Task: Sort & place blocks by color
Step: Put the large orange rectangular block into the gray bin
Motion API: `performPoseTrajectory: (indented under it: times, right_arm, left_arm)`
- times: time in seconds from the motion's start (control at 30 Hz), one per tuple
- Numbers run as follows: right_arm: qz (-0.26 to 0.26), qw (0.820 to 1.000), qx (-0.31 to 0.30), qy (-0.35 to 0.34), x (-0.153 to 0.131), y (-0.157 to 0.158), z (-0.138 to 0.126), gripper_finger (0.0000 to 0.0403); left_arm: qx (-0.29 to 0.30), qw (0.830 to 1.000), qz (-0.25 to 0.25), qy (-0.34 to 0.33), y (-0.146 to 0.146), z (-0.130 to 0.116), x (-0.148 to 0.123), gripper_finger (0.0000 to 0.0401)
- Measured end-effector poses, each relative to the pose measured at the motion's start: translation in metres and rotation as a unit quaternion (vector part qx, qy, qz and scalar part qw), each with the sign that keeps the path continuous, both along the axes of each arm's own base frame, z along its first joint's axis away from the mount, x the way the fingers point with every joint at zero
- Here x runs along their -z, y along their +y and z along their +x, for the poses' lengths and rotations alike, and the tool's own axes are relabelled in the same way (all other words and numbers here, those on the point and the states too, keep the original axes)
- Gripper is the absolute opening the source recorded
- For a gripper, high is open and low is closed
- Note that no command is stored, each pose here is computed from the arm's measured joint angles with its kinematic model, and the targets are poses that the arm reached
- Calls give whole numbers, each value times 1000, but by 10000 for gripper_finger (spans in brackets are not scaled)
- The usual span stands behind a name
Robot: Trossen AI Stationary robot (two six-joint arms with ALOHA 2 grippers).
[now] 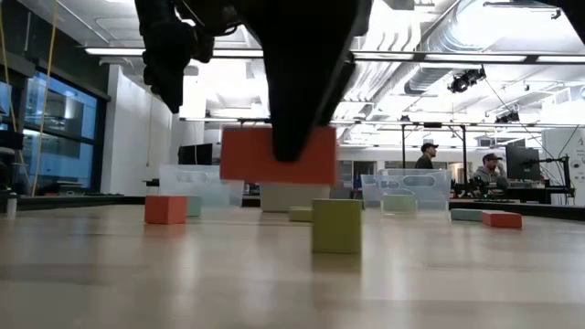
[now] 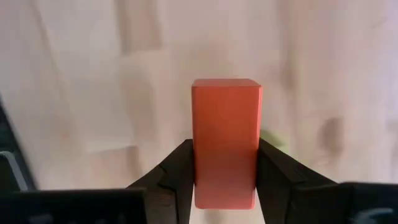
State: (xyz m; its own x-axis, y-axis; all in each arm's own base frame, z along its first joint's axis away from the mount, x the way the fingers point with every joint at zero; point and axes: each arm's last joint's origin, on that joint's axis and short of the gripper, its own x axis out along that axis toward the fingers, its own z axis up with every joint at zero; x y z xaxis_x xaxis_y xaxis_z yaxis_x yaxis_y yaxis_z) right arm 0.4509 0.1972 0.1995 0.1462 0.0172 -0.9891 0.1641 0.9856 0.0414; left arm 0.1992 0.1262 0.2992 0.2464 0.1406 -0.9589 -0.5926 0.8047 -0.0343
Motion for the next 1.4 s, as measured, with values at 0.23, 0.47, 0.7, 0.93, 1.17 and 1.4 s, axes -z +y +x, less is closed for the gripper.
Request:
performPoseTrajectory:
  times: [0.23,0.47,0.7,0.93,1.17,1.4]
  right_arm:
    - [-58,998,-4,-2,-32,-41,-3,113]
    - [-91,995,-19,-21,-60,-86,-1,113]
    - [-136,990,-26,-19,-81,-143,-2,114]
    - [-156,987,-3,-34,-101,-211,-6,114]
    - [-163,985,40,-49,-109,-275,-11,114]
    - [-152,979,101,-95,-112,-331,-15,114]
  left_arm:
    - [0,1000,0,0,0,0,0,161]
    - [0,1000,0,0,0,0,0,161]
    - [0,1000,0,0,0,0,0,161]
    - [0,1000,2,-2,0,0,0,161]
    - [0,1000,2,-3,0,1,0,161]
    - [25,1000,14,-5,1,2,-1,161]
